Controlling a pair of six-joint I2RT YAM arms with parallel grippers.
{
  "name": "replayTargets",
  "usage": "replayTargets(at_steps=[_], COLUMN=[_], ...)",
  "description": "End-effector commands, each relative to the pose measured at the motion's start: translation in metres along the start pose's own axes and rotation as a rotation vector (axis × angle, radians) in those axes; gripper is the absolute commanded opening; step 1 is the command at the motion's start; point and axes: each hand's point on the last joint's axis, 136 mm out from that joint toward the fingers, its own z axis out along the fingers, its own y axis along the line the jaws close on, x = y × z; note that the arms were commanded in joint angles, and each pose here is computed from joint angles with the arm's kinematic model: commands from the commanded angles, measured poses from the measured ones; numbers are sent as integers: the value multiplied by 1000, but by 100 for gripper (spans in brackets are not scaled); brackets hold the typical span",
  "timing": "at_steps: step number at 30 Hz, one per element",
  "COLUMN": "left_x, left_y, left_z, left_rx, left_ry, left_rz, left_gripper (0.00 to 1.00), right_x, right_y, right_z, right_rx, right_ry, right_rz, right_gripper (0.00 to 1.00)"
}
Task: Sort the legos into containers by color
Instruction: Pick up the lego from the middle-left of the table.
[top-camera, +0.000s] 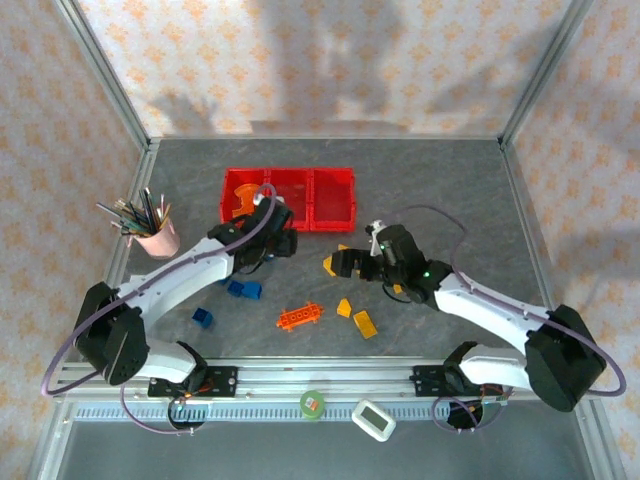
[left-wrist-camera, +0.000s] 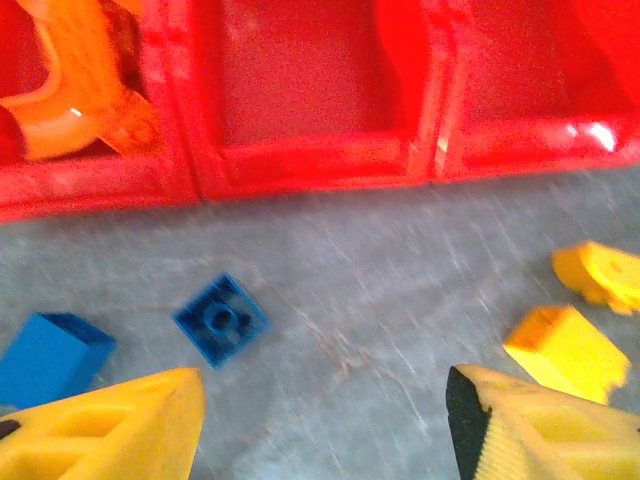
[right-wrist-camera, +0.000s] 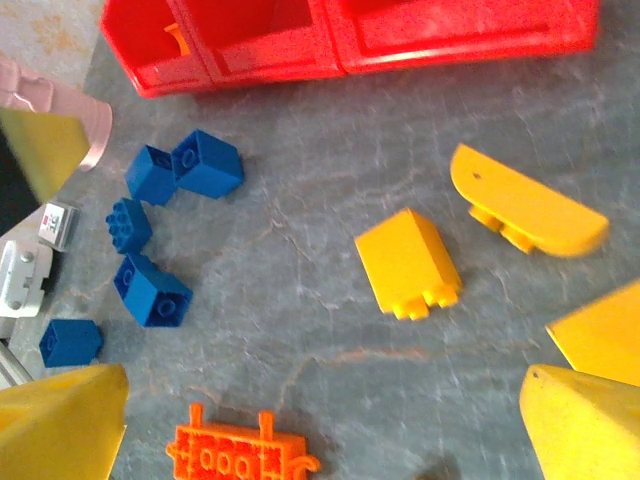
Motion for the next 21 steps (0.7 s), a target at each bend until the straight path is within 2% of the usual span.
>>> replayTargets(at_steps=[1,5,15,21], left_x=[30,58,126,150], left_y=[-13,-32,-68,-62], left_z=[-13,-21,-27,-21], left_rx=[47,113,182,109], left_ry=[53,78,180,229], left_rz=[26,66,274,356], left_gripper=[71,74,81,83], right_x=[14,26,41,42], right_y=[-8,-17,-37,-40], right_z=[-9,-16,-27,-26], right_rx=[7,7,27,32], right_ry=[11,6,-10,-7], right_rz=[31,73,143,149], right_gripper=[100,100,100,100])
